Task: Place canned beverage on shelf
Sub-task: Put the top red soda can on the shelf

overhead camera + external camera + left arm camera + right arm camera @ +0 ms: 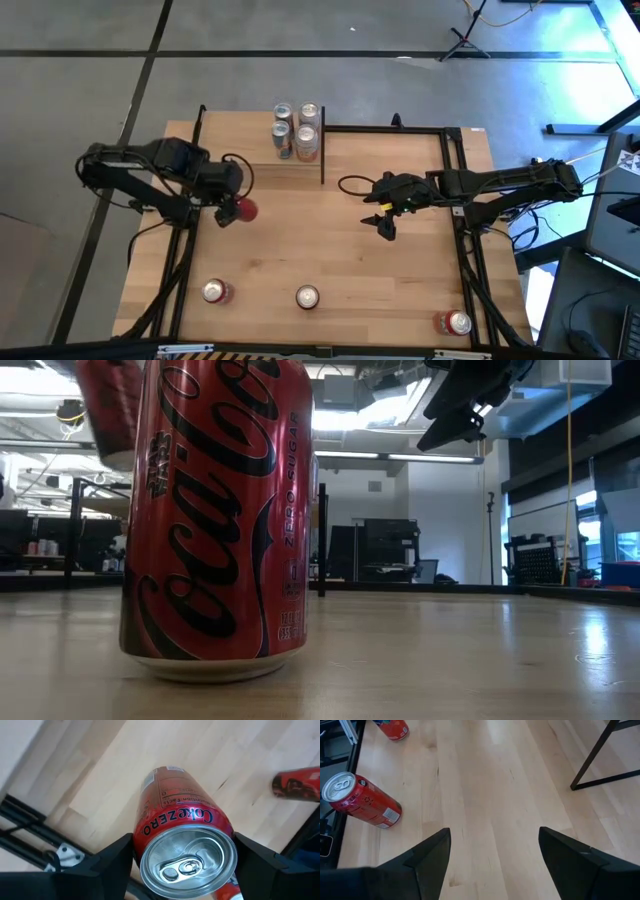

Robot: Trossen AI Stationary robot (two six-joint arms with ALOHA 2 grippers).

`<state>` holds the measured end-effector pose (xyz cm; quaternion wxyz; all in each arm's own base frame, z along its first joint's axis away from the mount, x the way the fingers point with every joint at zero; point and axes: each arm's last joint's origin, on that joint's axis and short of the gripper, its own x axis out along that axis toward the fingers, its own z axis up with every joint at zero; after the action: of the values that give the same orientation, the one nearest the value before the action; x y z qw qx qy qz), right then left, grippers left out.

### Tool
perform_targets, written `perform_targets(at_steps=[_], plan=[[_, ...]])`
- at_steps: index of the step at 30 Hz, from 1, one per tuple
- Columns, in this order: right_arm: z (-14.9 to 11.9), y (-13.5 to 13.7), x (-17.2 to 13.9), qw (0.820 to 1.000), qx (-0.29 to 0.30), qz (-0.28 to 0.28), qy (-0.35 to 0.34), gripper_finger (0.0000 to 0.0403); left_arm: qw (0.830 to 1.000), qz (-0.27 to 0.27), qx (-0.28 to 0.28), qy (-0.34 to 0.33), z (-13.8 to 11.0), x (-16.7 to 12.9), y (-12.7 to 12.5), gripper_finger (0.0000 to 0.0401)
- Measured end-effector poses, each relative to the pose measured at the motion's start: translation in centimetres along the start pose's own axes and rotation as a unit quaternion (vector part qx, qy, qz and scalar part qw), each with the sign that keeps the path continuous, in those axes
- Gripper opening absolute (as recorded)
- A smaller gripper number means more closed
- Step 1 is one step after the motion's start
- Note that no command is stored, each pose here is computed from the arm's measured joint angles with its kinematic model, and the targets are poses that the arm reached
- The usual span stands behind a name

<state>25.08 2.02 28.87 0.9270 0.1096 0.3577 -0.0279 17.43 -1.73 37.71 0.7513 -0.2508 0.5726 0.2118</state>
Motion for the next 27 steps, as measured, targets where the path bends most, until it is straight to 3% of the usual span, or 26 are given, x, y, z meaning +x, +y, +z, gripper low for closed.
perform_targets(at_steps=[17, 27], plan=[[0.0, 0.0, 0.0, 1.0, 0.004, 0.001, 0.0, 0.0291, 0.993, -0.026, 0.056, -0.098, 2.9, -4.7, -1.5, 0.0262], [0.0, 0.0, 0.0, 1.0, 0.022, 0.001, 0.0, 0.0291, 0.99, -0.006, 0.07, -0.122, 4.7, -5.5, 0.5, 0.0261]])
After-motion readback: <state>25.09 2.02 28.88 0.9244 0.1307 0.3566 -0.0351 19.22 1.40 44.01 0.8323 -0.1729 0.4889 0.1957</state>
